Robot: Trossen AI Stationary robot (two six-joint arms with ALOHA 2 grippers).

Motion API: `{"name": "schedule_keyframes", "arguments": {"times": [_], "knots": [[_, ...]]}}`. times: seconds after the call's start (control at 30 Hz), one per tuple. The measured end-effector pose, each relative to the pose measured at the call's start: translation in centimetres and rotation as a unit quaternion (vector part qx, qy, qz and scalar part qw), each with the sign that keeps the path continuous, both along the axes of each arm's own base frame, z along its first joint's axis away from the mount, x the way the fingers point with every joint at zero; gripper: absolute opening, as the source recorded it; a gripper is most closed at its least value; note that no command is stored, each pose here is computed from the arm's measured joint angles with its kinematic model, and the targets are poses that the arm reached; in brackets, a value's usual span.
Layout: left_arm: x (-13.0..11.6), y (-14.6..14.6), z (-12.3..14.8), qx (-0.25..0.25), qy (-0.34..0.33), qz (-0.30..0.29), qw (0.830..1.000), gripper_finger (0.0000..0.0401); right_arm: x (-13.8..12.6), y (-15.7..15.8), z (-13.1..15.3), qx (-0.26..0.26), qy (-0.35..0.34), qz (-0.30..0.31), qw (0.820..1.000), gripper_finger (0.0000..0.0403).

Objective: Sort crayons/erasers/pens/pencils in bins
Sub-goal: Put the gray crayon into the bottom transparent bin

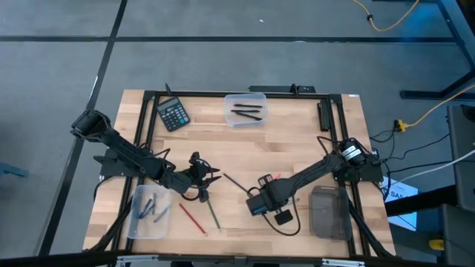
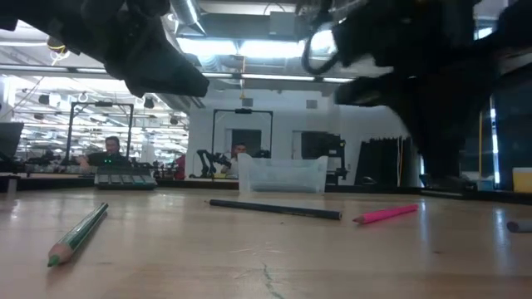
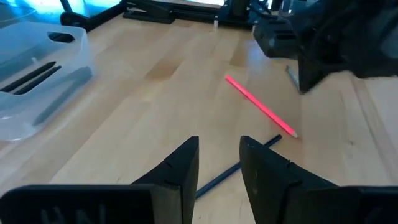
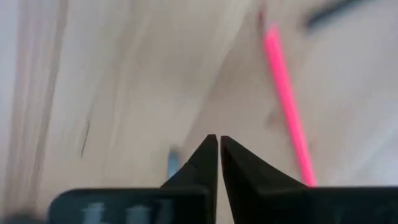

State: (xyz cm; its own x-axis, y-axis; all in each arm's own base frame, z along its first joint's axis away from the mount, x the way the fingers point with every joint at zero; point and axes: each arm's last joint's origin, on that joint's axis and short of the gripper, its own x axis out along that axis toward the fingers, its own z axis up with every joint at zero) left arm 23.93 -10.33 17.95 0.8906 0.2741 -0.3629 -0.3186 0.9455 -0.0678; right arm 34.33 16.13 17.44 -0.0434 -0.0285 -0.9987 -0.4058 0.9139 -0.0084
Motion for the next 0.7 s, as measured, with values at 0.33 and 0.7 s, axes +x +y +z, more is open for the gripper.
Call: {"name": "schedule_keyframes", "arguments": {"times": [0.33, 0.7], "knots": [[0.0, 0.0, 0.0, 0.004, 0.003, -0.002, 1.000, 0.0108, -3.8, -1.3, -3.8, -0.005, 0.140, -0.068, 0.988, 0.0068], [0.0, 0.0, 0.0, 0.016, 0.006, -0.005, 1.000, 0.0108, -5.3, -2.1, -4.6, -0.065, 0.174, -0.082, 0.979, 0.0089]]}}
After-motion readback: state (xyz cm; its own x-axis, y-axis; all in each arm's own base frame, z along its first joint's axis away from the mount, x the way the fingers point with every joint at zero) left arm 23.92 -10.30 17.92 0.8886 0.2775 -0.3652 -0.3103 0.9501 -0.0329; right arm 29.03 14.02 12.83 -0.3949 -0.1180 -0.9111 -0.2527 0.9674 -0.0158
